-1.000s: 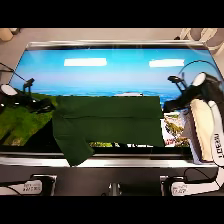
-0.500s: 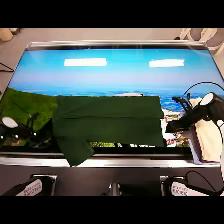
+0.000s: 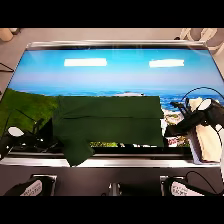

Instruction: Fold the shirts.

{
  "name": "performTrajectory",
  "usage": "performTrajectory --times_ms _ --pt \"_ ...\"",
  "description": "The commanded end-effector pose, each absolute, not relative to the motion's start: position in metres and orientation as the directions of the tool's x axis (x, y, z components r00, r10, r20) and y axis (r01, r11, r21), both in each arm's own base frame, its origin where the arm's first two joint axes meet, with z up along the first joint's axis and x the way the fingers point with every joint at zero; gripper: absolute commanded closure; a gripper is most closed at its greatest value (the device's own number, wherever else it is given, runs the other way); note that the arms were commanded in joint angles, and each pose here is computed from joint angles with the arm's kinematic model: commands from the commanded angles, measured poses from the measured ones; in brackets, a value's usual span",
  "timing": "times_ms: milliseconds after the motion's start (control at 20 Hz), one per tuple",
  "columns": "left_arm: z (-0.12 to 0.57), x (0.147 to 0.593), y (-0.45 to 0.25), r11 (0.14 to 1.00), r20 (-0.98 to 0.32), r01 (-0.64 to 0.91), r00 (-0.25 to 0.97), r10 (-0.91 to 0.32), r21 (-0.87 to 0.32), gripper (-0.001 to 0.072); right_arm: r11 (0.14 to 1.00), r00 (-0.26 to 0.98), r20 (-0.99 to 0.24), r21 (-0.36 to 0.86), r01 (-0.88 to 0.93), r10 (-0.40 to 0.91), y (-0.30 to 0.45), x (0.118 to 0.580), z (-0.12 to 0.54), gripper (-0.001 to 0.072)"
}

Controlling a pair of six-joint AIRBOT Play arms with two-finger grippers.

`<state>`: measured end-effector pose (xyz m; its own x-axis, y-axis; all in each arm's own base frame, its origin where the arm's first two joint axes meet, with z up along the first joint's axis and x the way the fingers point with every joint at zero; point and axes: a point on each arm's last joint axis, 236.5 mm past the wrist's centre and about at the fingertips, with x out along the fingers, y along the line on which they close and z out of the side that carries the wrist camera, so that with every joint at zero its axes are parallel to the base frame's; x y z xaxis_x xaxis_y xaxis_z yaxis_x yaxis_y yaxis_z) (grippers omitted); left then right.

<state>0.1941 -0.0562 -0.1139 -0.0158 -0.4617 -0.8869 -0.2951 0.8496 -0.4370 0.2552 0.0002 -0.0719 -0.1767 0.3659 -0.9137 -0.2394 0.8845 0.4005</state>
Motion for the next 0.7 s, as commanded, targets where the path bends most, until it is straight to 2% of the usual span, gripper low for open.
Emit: performTrajectory --times_ms 0,50,100,350,400,450,500,550,650 --pt "-0.12 0.205 -0.055 0.87 -0.908 -0.276 0.026 -0.418 -0.408 0.056 0.877 -0.214 -0.897 0.429 -0.215 0.386 0.009 0.232 -0.088 0.0156" --pt "-0.12 0.205 -0.055 0.871 -0.908 -0.273 0.024 -0.418 -0.408 0.0659 0.874 -0.214 -0.889 0.444 -0.199 0.404 0.015 0.227 -0.094 0.0156" --pt "-0.12 0.205 -0.055 0.871 -0.908 -0.273 0.025 -0.418 -0.408 0.0676 0.869 -0.202 -0.882 0.461 -0.182 0.426 0.021 0.227 -0.098 0.0156" --pt "-0.116 0.207 -0.055 0.873 -0.909 -0.265 0.042 -0.414 -0.41 0.0677 0.86 -0.148 -0.864 0.498 -0.112 0.482 0.037 0.229 -0.111 0.0164" --pt "-0.115 0.208 -0.054 0.874 -0.91 -0.262 0.049 -0.413 -0.41 0.0677 0.851 -0.137 -0.853 0.517 -0.094 0.504 0.043 0.23 -0.112 0.0199" --pt "-0.114 0.209 -0.054 0.874 -0.91 -0.258 0.055 -0.411 -0.411 0.0677 0.845 -0.121 -0.847 0.529 -0.082 0.518 0.046 0.235 -0.112 0.0317" --pt "-0.112 0.21 -0.054 0.876 -0.91 -0.253 0.062 -0.41 -0.412 0.0677 0.85 -0.095 -0.853 0.52 -0.081 0.512 0.044 0.241 -0.113 0.0583" --pt "-0.109 0.213 -0.053 0.877 -0.91 -0.247 0.075 -0.408 -0.413 0.0677 0.857 -0.073 -0.862 0.507 -0.093 0.502 0.042 0.248 -0.113 0.0691" --pt "-0.092 0.23 -0.05 0.885 -0.909 -0.211 0.138 -0.394 -0.415 0.0677 0.863 -0.032 -0.881 0.47 -0.187 0.472 0.033 0.264 -0.098 0.0692"
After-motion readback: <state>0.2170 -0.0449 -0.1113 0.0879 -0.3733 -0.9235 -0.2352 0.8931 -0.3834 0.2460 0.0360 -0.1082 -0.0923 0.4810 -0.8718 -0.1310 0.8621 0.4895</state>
